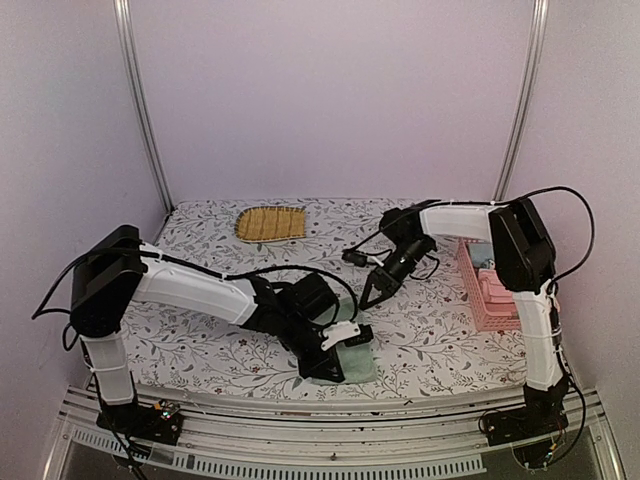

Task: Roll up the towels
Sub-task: Roll the towel at the center of the board.

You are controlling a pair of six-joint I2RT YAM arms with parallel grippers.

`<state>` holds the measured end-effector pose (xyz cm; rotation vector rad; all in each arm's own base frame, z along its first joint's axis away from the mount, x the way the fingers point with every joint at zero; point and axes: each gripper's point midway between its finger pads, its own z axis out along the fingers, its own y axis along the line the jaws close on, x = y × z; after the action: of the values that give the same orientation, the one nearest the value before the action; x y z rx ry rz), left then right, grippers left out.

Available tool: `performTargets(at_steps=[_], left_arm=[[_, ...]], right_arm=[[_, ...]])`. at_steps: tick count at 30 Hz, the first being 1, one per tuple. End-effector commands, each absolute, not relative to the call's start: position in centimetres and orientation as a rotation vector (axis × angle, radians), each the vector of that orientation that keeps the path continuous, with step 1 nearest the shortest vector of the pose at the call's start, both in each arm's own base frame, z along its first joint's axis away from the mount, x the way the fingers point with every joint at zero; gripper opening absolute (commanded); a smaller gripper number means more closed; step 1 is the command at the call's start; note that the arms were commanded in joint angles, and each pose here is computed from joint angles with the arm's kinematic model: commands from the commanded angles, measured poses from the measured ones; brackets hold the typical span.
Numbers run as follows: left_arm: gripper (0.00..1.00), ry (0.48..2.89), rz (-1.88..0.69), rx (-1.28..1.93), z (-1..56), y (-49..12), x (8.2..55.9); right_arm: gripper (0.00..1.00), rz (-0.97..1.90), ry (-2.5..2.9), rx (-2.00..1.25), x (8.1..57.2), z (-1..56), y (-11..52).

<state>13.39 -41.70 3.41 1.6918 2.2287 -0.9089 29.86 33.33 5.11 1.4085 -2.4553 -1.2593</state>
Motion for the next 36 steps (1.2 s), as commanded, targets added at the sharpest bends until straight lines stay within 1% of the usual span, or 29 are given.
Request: performTargets(at_steps=[1, 4, 7, 11, 13, 17, 20, 23, 27, 31, 36], left_arm=[[0.0, 2.353, -1.101, 1.64, 2.7, -41.2, 12.8], [0.0, 2.436, -1.22, 1.572, 1.3, -40.9, 13.2], [0.0, 2.537, -1.338, 1.457, 0.7, -40.5, 13.9], [0.0, 2.601, -1.476, 1.326, 0.9, -40.3, 14.8], [0.0, 2.637, -1.511, 1.271, 0.8, -40.2, 15.3], [0.0, 2.678, -1.561, 1.204, 0.9, -40.2, 15.9], [0.0, 2.706, -1.574, 1.192, 0.7, -40.3, 16.0], [0.0, 2.736, -1.575, 1.17, 0.3, -40.3, 15.9], [0.0, 2.759, -1.561, 1.156, 0.1, -40.1, 15.8], [0.0, 2.778, -1.541, 1.147, -0.3, -39.8, 15.7], [0.0, 2.775, -1.544, 1.147, -0.2, -39.9, 15.8]], right_arm=[[0.39, -1.307, -2.695, 1.567, 33.5, 14.8, 30.0], [0.39, -1.349, -2.769, 1.629, 33.1, 18.6, 28.3], [0.39, -1.431, -2.762, 1.774, 30.8, 21.1, 27.8], [0.38, -1.538, -2.66, 2.009, 26.4, 21.7, 27.5], [0.38, -1.519, -2.537, 2.194, 23.4, 21.4, 28.2], [0.37, -1.205, -2.393, 2.443, 19.0, 16.2, 29.6], [0.37, -1.009, -2.338, 2.54, 17.7, 13.1, 31.0], [0.37, -0.883, -2.286, 2.581, 16.8, 10.5, 32.6], [0.42, -0.775, -2.205, 2.676, 15.4, 8.2, 35.2], [0.43, -0.733, -2.147, 2.694, 14.3, 6.2, 36.9], [0.42, -0.666, -2.131, 2.682, 14.1, 4.0, 37.0]])
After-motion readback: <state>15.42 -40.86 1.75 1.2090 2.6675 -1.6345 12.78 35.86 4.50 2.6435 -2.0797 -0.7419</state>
